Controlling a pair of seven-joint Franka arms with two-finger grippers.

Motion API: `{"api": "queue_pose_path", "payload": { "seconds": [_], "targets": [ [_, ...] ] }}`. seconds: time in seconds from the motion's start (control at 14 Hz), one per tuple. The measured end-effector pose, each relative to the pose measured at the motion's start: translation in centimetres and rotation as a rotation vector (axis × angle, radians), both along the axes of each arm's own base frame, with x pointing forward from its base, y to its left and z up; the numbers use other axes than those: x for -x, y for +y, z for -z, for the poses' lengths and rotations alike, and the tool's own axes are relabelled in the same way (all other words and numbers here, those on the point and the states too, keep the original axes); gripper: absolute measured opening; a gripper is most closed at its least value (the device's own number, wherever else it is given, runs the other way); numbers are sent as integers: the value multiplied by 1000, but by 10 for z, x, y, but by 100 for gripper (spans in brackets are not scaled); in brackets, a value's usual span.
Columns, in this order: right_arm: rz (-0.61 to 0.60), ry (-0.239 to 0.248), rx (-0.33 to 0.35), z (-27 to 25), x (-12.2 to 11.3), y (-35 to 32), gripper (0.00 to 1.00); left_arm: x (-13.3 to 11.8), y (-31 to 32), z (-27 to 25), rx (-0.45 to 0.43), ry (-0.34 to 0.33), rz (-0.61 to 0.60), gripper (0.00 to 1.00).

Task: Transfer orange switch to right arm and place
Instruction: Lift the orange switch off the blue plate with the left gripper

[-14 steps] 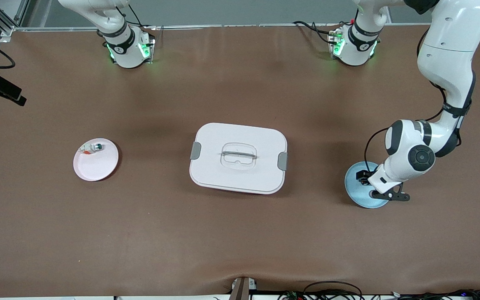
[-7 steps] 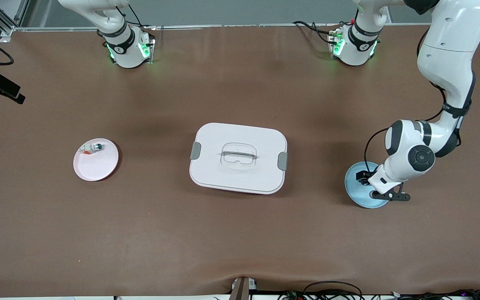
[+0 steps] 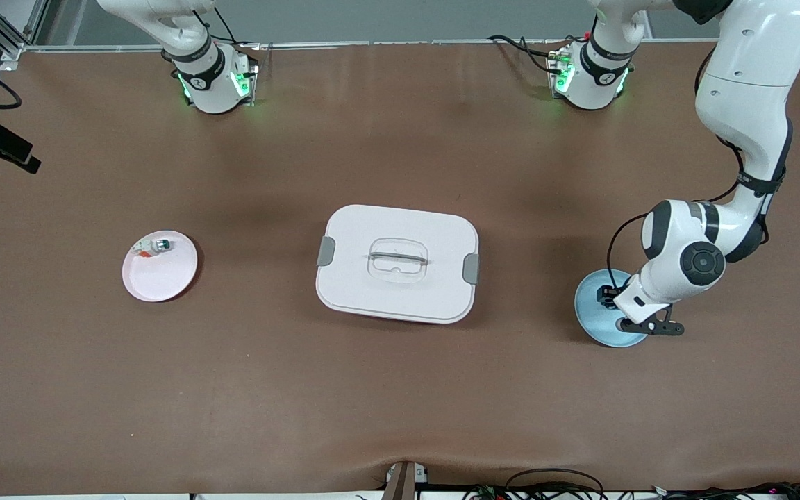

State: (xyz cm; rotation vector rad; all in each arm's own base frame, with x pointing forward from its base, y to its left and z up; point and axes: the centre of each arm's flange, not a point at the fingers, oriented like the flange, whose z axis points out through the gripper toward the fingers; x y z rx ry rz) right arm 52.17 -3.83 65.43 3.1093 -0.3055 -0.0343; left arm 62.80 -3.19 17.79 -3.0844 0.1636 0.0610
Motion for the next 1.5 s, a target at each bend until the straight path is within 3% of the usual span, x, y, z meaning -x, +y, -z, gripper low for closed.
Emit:
{"api": "queue_pose_path", "payload": {
  "seconds": [0.5, 0.64, 0.93, 1.5],
  "targets": [
    [-1, -12, -20, -1, -1, 2, 100, -5, 0, -7, 0, -18, -20, 72],
    [0, -13, -22, -1, -1, 2, 100, -10, 0, -22, 4, -37, -40, 72],
    [-1, -15, -25, -1, -1, 2, 100, -11, 1, -80, 13, -11, -84, 72],
    [-24, -13, -27, 0, -2, 6, 100, -12, -32, -248, 136, 169, -162, 72]
  ]
}}
